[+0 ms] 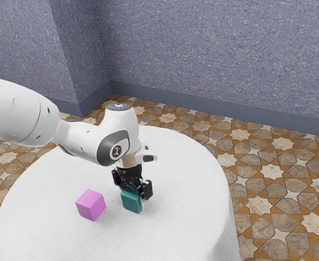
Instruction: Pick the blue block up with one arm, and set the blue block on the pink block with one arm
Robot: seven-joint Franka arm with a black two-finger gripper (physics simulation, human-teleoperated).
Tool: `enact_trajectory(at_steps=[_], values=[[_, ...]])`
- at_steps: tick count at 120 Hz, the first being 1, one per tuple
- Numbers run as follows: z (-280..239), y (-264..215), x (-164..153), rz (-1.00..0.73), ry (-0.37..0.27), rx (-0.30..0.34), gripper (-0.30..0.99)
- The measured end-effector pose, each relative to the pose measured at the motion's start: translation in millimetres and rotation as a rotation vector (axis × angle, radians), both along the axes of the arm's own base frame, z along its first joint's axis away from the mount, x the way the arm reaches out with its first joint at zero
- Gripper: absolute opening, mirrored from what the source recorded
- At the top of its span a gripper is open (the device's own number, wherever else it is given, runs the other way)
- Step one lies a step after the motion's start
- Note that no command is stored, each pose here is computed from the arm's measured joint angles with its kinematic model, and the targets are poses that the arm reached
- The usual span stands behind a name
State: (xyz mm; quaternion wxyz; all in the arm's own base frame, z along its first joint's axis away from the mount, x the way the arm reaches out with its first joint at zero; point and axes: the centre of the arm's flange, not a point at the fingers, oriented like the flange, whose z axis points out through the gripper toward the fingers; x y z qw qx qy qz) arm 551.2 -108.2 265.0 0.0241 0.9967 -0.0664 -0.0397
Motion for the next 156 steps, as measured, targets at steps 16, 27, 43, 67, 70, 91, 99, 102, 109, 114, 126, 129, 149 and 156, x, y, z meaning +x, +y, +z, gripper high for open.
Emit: enact_trajectory(at_steps=[16,27,43,67,70,91,99,102,109,114,126,129,149,156], values=[[3,0,0,0.000,-0.006,0.001,0.39],[3,0,0,0.002,-0.007,0.003,0.38],[9,0,1,-0.006,-0.018,0.016,0.37],[59,4,0,-0.031,-0.097,0.039,0.37],[65,6,-2,-0.031,-0.103,0.044,0.37],[87,45,-33,0.018,-0.104,0.060,0.37],[93,60,-44,0.041,-0.105,0.063,0.37],[94,65,-48,0.050,-0.103,0.064,0.37],[96,73,-59,0.061,-0.102,0.067,0.37],[97,74,-66,0.061,-0.101,0.067,0.37],[99,72,-81,0.051,-0.100,0.072,0.37],[98,73,-85,0.053,-0.099,0.072,0.37],[100,92,-94,0.081,-0.101,0.082,0.38],[100,95,-96,0.084,-0.101,0.084,0.38]])
